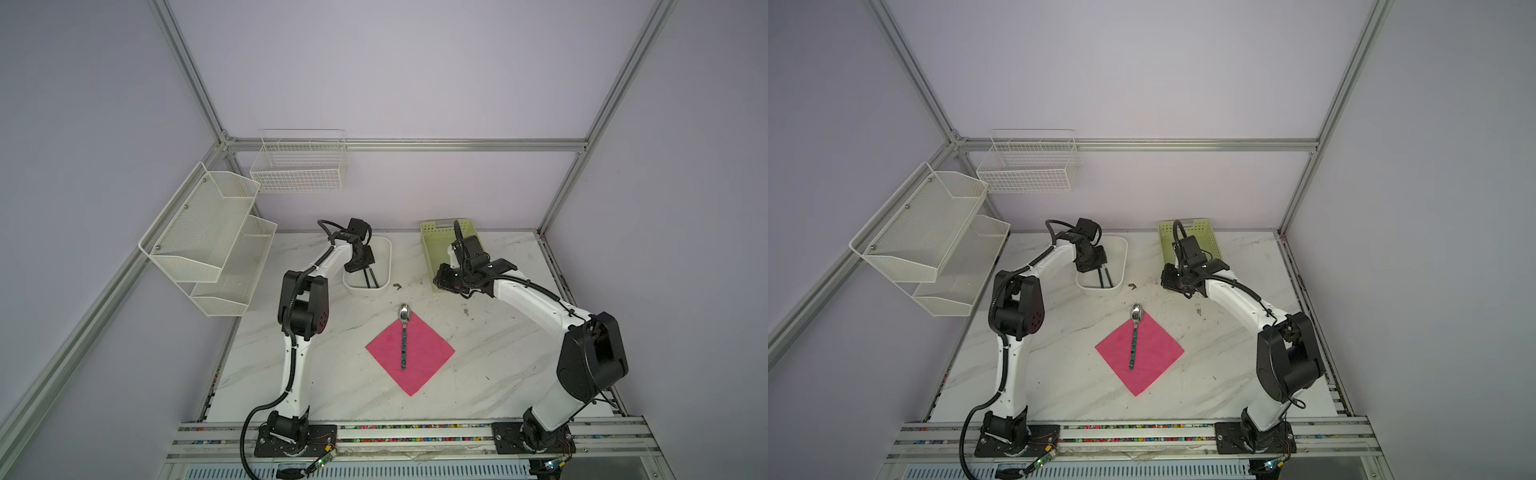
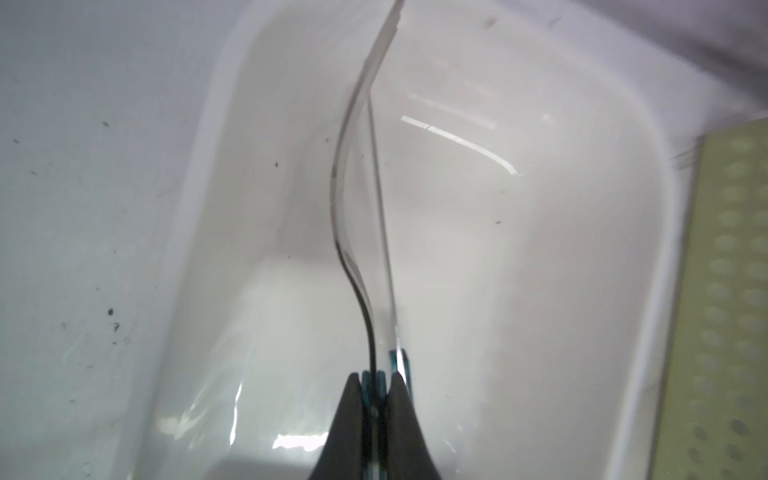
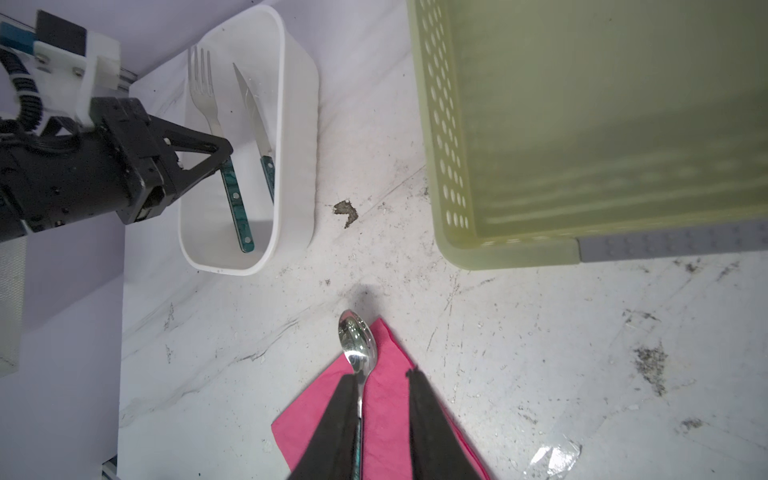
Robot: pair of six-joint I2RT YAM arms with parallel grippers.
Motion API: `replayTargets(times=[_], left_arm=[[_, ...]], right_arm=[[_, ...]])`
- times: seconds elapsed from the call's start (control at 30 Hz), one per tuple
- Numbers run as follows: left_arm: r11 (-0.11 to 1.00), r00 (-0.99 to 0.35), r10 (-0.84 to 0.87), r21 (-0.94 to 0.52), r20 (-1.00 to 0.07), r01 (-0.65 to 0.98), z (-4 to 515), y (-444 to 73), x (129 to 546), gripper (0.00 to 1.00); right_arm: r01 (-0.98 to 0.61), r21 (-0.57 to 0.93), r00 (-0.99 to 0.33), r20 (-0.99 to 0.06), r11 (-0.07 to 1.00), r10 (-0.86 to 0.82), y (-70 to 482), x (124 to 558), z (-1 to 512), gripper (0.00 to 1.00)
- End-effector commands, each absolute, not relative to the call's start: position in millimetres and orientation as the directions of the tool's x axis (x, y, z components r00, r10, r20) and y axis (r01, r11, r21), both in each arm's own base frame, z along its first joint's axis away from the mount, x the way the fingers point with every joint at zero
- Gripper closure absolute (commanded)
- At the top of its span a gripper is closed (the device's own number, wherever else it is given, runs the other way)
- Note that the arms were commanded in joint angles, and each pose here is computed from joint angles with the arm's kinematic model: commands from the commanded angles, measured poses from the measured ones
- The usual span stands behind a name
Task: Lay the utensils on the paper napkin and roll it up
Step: 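Lift the fork with the left gripper toward the right gripper, then grasp the fork handle with the right gripper and open the left gripper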
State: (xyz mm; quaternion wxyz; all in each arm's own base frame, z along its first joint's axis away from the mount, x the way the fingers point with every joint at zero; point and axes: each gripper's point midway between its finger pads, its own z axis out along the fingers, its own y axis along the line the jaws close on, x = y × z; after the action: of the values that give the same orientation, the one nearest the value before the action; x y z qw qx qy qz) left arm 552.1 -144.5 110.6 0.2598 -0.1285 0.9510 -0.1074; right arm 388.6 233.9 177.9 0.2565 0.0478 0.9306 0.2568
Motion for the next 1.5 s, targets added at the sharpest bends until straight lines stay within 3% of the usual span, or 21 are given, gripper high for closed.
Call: replayTargets(times=[0.0, 0.3, 0.5, 1.13, 1.47], left_arm=[[0.929, -0.728, -0.273, -0.370, -0.629, -0.029, 205.2, -159.2, 557.8, 0.97], [0.835, -0.673, -0.181, -0.474, -0.718, 0.281, 270.4, -200.8, 523.1, 1.00], [0.785, -0.600, -0.094, -0.430, -0.794, 0.446, 299.5, -228.1, 486.4, 1.00], [0.757, -0.618, -0.078, -0.450, -0.782, 0.474, 301.7, -251.6, 442.8, 1.00], [0.753, -0.621, -0.070, -0.450, -0.780, 0.480, 299.8, -253.8, 437.4, 1.00]], right_arm=[[-0.095, 0.563, -0.828, -0.502, 0.821, 0.248, 239.4, 392.5, 212.2, 0.74], [-0.193, 0.677, -0.813, -0.515, 0.710, 0.270, 263.7, 390.6, 247.1, 0.74], [-0.222, 0.747, -0.819, -0.491, 0.627, 0.295, 283.0, 390.6, 260.6, 0.74], [-0.324, 0.796, -0.832, -0.497, 0.511, 0.246, 361.5, 396.3, 278.7, 0.69], [-0.259, 0.783, -0.832, -0.478, 0.566, 0.280, 358.1, 408.9, 264.8, 0.70]])
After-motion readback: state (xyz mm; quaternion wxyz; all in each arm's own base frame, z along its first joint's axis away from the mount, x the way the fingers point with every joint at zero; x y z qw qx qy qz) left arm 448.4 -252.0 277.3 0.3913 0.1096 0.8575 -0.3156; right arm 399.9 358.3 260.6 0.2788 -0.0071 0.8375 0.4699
